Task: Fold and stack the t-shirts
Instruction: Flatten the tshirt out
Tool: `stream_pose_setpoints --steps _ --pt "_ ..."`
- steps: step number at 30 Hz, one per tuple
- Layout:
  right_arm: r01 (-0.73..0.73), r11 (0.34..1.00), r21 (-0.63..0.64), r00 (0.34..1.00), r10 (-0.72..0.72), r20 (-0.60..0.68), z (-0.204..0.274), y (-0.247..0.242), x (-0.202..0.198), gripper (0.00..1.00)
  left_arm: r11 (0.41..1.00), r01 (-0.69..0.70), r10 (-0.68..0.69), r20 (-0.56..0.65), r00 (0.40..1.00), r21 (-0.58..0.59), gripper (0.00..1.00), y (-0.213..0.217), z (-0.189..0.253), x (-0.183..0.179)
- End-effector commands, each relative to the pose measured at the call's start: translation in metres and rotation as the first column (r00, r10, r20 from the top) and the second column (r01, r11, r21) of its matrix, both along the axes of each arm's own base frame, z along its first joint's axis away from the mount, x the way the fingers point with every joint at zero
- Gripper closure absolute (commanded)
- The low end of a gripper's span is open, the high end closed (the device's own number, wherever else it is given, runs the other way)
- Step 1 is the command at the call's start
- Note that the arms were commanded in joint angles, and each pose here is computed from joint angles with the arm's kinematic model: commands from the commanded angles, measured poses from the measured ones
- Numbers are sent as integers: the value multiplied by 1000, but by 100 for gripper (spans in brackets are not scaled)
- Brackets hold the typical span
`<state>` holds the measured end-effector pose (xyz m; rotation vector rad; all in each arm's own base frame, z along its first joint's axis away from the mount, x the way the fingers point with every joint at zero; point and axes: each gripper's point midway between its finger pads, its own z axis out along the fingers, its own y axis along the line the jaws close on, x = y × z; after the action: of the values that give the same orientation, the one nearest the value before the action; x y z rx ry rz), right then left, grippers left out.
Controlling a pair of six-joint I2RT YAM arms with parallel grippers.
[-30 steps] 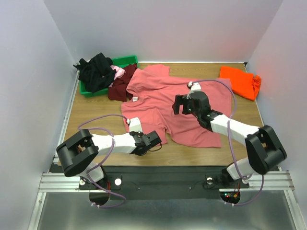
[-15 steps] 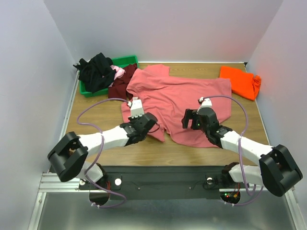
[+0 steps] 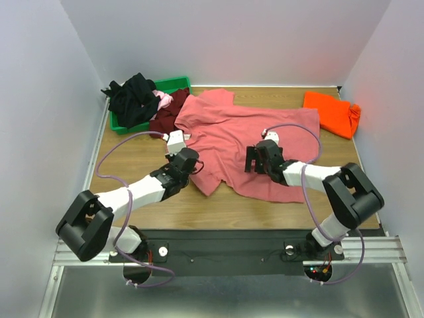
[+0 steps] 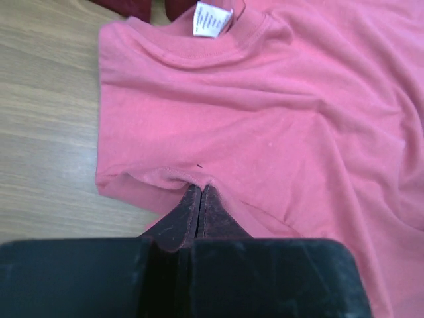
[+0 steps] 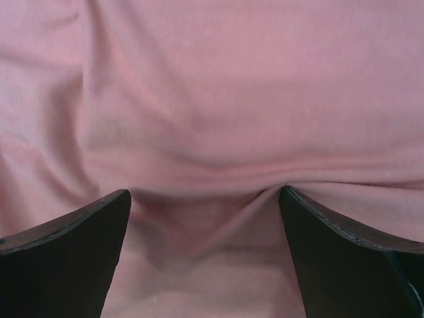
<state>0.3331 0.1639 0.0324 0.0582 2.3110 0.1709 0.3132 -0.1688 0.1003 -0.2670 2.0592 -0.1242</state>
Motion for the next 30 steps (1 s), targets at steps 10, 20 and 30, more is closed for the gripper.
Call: stream_pose_setpoints --steps 10,20,30 --pt "-68 997 38 991 63 119 37 38 37 0 997 -47 57 155 986 -68 100 25 46 25" --pt "35 999 2 999 -35 -5 63 -18 -62 0 995 -1 17 165 986 -96 100 25 45 21" --pt "392 920 14 915 -389 -105 57 -89 -101 0 987 60 -31 186 982 -148 100 19 50 12"
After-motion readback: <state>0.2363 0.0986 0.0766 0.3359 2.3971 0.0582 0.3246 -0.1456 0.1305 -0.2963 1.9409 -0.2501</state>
